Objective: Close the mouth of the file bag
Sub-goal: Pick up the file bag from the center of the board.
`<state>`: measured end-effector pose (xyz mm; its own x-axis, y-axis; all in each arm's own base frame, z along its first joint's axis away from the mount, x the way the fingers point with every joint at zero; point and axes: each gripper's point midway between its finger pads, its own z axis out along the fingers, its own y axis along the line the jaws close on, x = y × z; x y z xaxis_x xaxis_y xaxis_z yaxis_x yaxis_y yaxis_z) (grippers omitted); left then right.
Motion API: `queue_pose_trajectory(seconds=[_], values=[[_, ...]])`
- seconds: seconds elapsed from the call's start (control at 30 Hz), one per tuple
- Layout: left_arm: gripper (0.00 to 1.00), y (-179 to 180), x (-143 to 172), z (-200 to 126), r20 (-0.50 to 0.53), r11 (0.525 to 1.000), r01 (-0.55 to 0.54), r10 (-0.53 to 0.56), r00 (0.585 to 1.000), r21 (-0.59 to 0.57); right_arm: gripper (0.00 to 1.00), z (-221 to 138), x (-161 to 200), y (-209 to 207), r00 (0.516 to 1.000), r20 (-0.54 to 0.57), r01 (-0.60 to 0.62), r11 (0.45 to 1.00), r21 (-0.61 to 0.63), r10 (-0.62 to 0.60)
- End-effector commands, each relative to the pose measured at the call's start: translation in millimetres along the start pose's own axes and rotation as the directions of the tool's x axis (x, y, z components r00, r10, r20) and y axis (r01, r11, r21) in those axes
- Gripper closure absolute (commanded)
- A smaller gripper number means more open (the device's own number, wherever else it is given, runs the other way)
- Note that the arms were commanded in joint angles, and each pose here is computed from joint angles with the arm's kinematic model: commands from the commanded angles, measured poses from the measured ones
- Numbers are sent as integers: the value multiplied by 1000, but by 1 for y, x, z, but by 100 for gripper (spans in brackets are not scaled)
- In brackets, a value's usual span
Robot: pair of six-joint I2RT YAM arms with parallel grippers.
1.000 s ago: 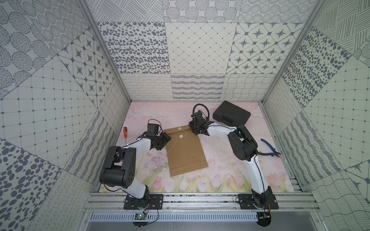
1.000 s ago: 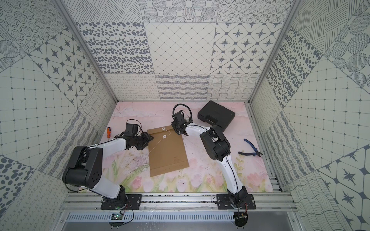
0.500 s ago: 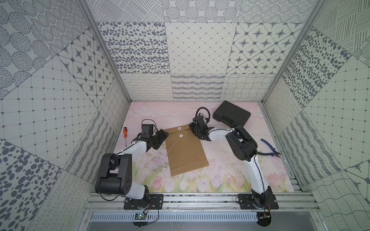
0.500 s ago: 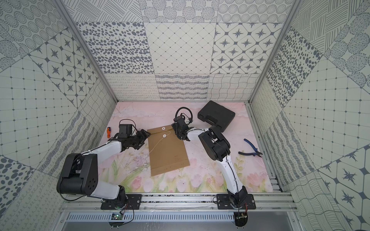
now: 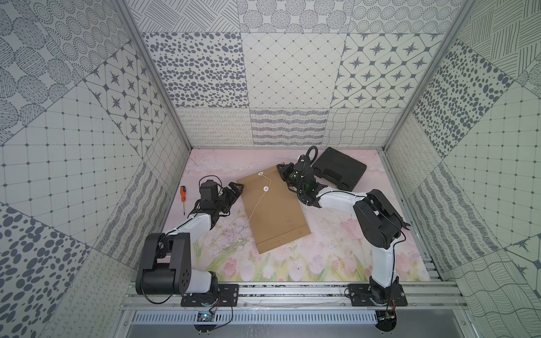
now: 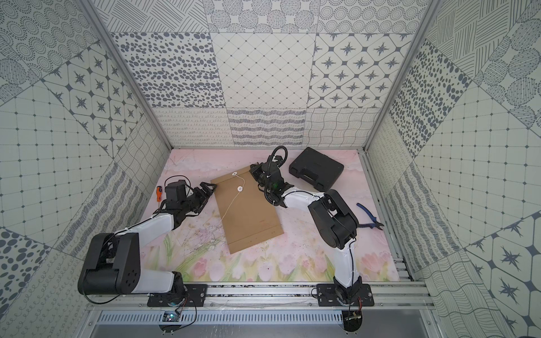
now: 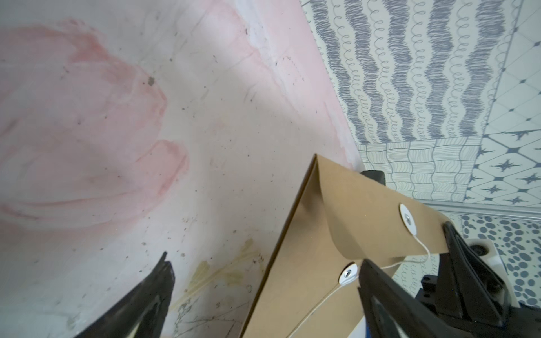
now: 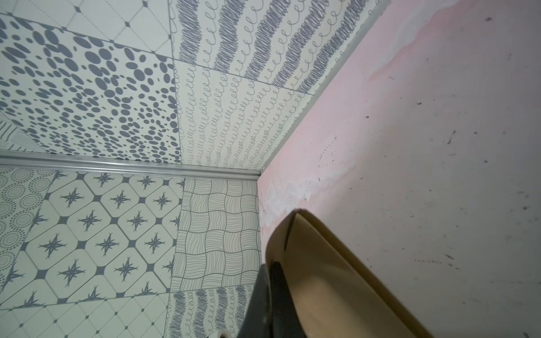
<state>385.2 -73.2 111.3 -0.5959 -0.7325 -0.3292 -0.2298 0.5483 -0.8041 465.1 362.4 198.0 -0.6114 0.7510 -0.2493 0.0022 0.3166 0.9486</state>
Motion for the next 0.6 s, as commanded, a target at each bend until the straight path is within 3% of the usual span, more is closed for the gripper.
queue_pose_trajectory(seconds=[0.0,0.1,0.27,0.5,0.57], values=[[3,-76,-24,-11,71,935,-46,22,997,351,100,-14,4,21,1000,-23,14,997,-81,-16],[10,-100,-22,-21,48,889,-48,29,998,455,100,-20,4,27,1000,-25,9,995,-98,-11],[16,-122,-19,-42,50,853,-90,75,996,515,100,-24,1,30,1000,-18,4,994,-112,-6],[2,-123,-15,-67,20,839,-67,67,998,540,100,-24,-7,29,999,-15,-30,992,-126,29],[2,-119,-13,-61,0,851,-58,68,998,521,100,-25,-5,31,999,-25,-34,990,-134,31]])
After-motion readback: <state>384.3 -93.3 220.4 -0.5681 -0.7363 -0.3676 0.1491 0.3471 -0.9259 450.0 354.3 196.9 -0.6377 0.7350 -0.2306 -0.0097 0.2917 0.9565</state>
